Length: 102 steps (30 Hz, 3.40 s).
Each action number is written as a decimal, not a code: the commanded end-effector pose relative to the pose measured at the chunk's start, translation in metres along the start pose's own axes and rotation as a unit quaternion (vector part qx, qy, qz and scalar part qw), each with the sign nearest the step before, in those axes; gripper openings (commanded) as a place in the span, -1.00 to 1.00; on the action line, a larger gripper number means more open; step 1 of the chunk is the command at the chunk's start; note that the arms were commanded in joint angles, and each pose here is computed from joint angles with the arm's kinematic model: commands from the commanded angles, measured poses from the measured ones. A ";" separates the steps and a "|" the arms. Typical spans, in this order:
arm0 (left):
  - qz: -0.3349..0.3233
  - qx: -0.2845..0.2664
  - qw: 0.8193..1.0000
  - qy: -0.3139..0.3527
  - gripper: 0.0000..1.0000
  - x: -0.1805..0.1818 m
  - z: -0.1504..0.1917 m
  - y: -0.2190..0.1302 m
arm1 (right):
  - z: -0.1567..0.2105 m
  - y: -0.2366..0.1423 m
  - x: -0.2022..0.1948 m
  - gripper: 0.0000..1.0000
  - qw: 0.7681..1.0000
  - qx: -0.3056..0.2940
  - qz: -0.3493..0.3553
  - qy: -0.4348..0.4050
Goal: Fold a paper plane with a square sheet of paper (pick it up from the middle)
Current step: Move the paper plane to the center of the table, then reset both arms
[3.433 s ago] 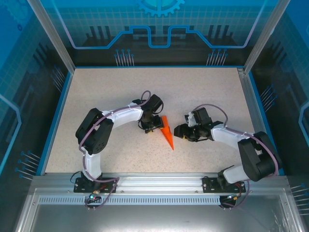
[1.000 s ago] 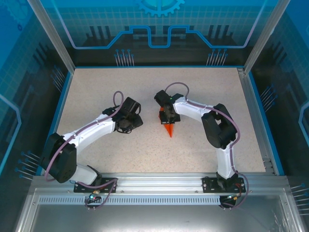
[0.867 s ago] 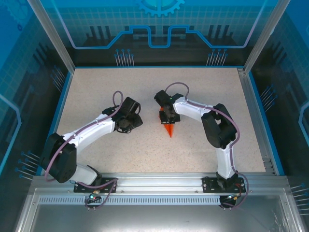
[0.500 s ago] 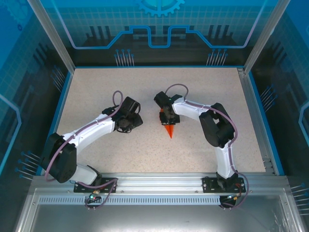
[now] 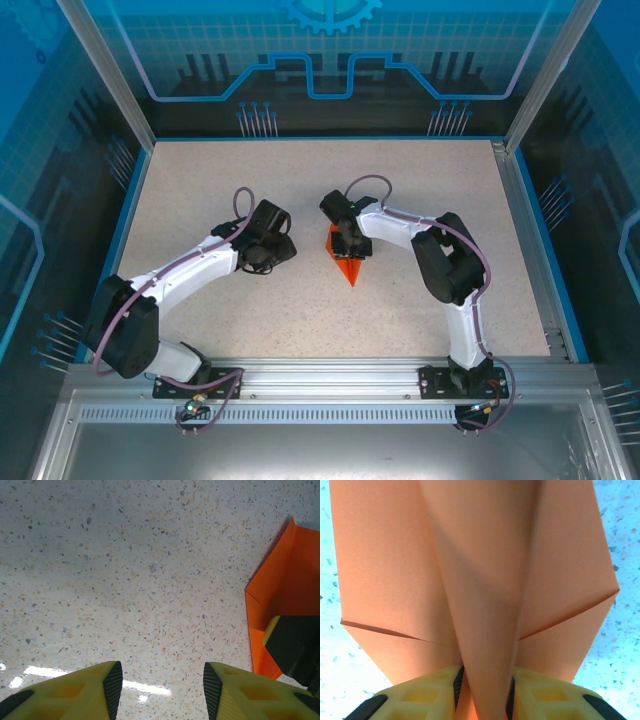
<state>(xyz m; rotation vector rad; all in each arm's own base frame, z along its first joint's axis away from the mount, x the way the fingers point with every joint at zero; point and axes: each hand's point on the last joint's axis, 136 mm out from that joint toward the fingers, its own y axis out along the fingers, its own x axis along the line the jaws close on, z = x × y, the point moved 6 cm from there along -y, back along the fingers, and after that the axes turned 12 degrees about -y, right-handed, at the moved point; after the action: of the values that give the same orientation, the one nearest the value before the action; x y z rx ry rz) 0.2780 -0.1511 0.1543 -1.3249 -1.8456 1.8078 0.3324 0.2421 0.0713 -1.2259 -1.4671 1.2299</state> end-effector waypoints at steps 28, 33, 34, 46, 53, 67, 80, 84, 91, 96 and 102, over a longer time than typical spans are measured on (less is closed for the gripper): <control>0.017 -0.032 0.999 0.036 0.07 0.001 -0.009 -0.014 | -0.009 -0.092 -0.009 0.10 0.996 -0.087 -0.016 -0.003; 0.011 -0.087 0.995 0.054 0.16 0.007 -0.020 -0.028 | 0.003 -0.163 -0.047 0.24 0.976 -0.215 0.042 -0.002; 0.007 -0.104 0.993 0.057 0.20 0.010 -0.024 -0.032 | 0.007 -0.173 -0.058 0.26 0.969 -0.238 0.066 0.005; -0.123 -0.341 0.929 0.077 0.98 0.070 -0.105 -0.058 | 0.050 -0.153 -0.212 0.73 0.907 -0.356 0.221 0.031; -0.182 -0.373 0.905 0.097 0.97 0.095 -0.135 -0.030 | 0.042 -0.090 -0.231 0.74 0.911 -0.358 0.207 0.006; -0.020 -0.405 0.894 0.189 0.97 0.085 -0.148 0.021 | 0.024 -0.059 -0.207 0.74 0.861 -0.484 0.115 -0.105; 0.053 -0.395 0.897 0.192 0.97 0.098 -0.141 0.032 | 0.020 -0.052 -0.216 0.99 0.872 -0.471 0.104 -0.088; 0.052 -0.394 0.897 0.196 0.97 0.097 -0.141 0.033 | 0.019 -0.052 -0.216 0.99 0.871 -0.471 0.102 -0.088; 0.054 -0.393 0.897 0.197 0.97 0.096 -0.140 0.033 | 0.019 -0.052 -0.215 0.98 0.871 -0.472 0.105 -0.091; 0.053 -0.393 0.896 0.197 0.97 0.097 -0.140 0.033 | 0.019 -0.052 -0.215 0.99 0.871 -0.471 0.105 -0.091; 0.054 -0.393 0.896 0.198 0.98 0.096 -0.141 0.032 | 0.019 -0.052 -0.215 0.98 0.871 -0.471 0.104 -0.091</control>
<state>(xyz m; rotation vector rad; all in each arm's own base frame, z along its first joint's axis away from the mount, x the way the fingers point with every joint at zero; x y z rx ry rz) 0.3355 0.0083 0.1092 -1.8443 -2.3631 0.7164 0.3337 0.0276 0.1080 -1.9410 -2.2269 0.7938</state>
